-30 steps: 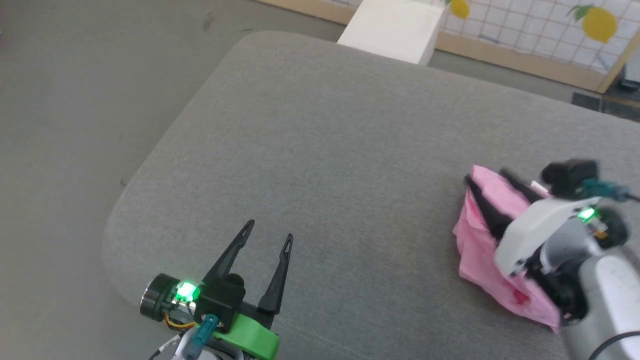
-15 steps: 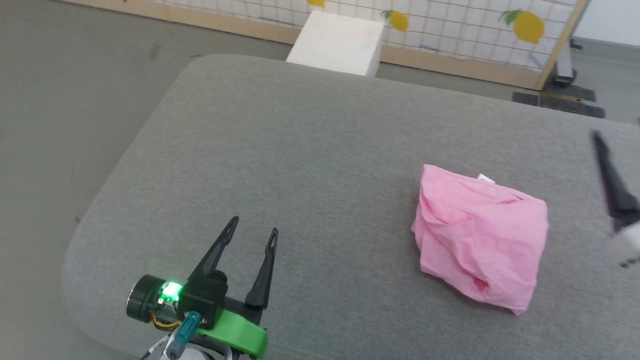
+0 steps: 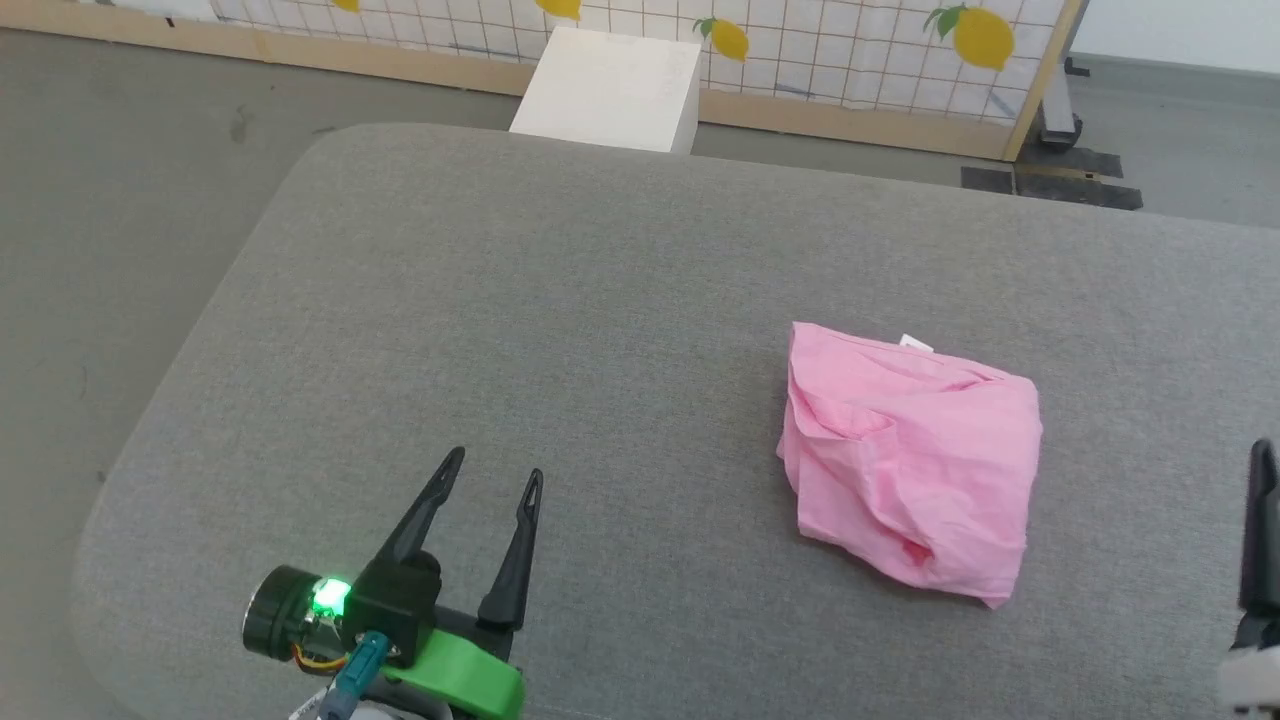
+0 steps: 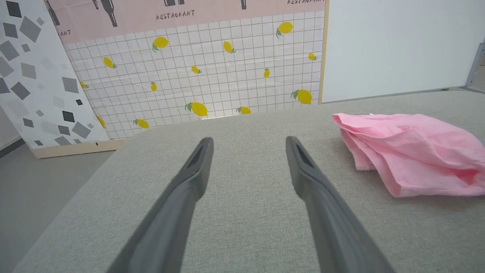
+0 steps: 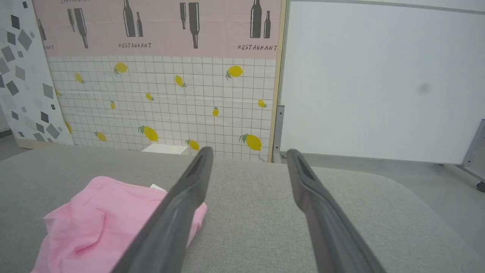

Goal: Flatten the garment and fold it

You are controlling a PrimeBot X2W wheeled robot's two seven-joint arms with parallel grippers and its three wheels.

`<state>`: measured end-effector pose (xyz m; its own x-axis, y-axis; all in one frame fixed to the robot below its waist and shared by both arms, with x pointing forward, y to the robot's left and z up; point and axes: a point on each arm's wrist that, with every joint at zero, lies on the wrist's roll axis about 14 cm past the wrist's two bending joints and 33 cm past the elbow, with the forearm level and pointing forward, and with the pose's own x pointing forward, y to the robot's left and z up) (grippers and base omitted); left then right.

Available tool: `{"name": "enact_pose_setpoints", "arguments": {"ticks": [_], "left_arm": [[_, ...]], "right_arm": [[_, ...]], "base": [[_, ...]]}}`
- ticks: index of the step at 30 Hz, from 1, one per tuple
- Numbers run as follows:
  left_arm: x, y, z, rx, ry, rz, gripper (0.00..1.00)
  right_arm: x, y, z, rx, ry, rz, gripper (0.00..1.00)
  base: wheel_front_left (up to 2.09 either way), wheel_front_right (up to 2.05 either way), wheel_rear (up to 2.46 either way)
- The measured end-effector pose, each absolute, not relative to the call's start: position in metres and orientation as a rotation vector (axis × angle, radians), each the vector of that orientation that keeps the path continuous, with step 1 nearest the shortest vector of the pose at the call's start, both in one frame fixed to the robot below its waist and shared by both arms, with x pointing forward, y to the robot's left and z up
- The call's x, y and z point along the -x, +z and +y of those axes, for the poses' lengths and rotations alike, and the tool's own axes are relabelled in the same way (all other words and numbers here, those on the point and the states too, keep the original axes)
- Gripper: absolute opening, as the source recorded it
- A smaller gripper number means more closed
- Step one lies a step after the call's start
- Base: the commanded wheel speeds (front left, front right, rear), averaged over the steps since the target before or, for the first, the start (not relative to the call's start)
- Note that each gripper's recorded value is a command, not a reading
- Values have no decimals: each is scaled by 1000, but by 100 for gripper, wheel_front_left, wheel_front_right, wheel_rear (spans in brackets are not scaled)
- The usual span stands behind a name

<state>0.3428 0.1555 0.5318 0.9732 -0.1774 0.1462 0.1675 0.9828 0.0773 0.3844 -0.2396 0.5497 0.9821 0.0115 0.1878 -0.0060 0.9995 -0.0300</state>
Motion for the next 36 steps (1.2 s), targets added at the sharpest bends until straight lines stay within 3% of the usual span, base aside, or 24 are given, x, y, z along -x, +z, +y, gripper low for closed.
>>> {"name": "enact_pose_setpoints", "arguments": {"ticks": [10,21,36], "left_arm": [[-339,529,151,-54,-186,-144,100],[-344,523,154,-47,-177,-122,100],[-370,500,167,-49,-141,-47,100]], "right_arm": [[-365,529,-222,9,23,-139,100],[-375,516,-206,0,82,-90,100],[-441,419,-154,-362,244,681,100]], "base": [[0,0,0],[0,0,0],[0,0,0]]}}
